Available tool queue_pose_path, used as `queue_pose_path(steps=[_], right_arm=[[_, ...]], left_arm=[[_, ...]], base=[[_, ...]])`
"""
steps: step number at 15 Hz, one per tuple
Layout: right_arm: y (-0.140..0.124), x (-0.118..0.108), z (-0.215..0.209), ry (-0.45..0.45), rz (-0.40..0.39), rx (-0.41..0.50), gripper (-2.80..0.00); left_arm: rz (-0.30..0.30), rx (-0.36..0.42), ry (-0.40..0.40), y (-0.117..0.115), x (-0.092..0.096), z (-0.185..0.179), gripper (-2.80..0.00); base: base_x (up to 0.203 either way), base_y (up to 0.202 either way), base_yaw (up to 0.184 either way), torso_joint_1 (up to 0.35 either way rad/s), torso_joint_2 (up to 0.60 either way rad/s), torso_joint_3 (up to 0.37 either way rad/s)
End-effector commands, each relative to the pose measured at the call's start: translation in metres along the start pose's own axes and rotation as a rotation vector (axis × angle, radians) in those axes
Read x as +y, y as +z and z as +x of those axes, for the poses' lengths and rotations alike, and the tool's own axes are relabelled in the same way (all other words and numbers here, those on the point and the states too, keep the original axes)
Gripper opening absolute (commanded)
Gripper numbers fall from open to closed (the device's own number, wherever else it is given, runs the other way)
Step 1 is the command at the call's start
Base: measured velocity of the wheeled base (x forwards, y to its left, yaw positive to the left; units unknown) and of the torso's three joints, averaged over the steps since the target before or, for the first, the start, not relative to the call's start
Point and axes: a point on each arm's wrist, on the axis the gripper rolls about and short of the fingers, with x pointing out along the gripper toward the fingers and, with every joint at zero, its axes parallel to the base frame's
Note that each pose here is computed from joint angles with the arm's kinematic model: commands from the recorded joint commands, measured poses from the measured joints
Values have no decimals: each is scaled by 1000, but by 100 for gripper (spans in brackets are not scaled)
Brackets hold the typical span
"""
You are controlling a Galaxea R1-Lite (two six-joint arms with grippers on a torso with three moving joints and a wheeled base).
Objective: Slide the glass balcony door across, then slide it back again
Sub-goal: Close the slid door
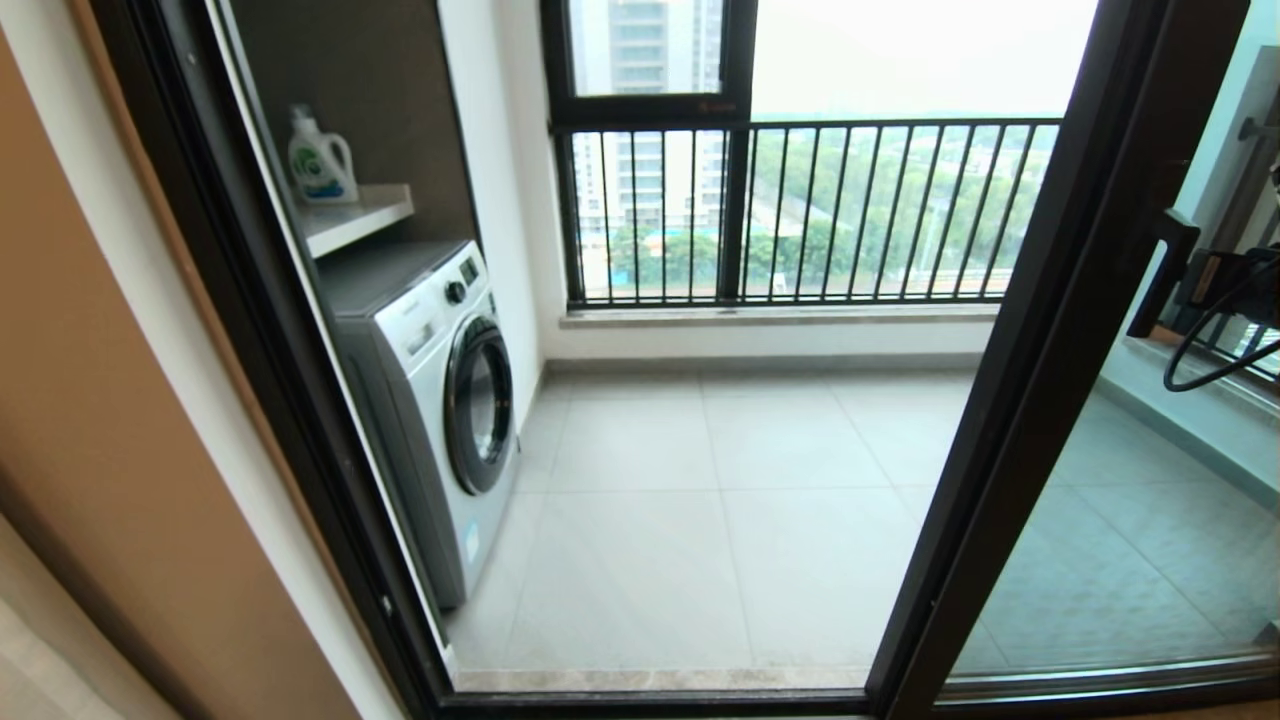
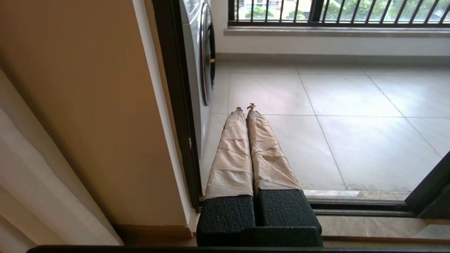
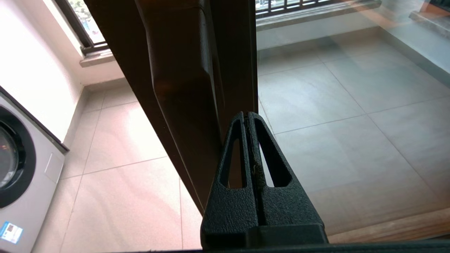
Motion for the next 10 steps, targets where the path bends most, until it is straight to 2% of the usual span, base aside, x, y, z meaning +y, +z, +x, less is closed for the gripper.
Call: queue_pose_path(steps=[1,10], right_arm=[[6,7,-3,25,-5,-16,-280],[2,28,-6,75,-5,-1,-280]], left_arm=[[0,1,0,0,0,0,-280],[-1,1,1,0,0,0,-280]], base=[[0,0,0,0,0,0],[0,0,0,0,0,0]])
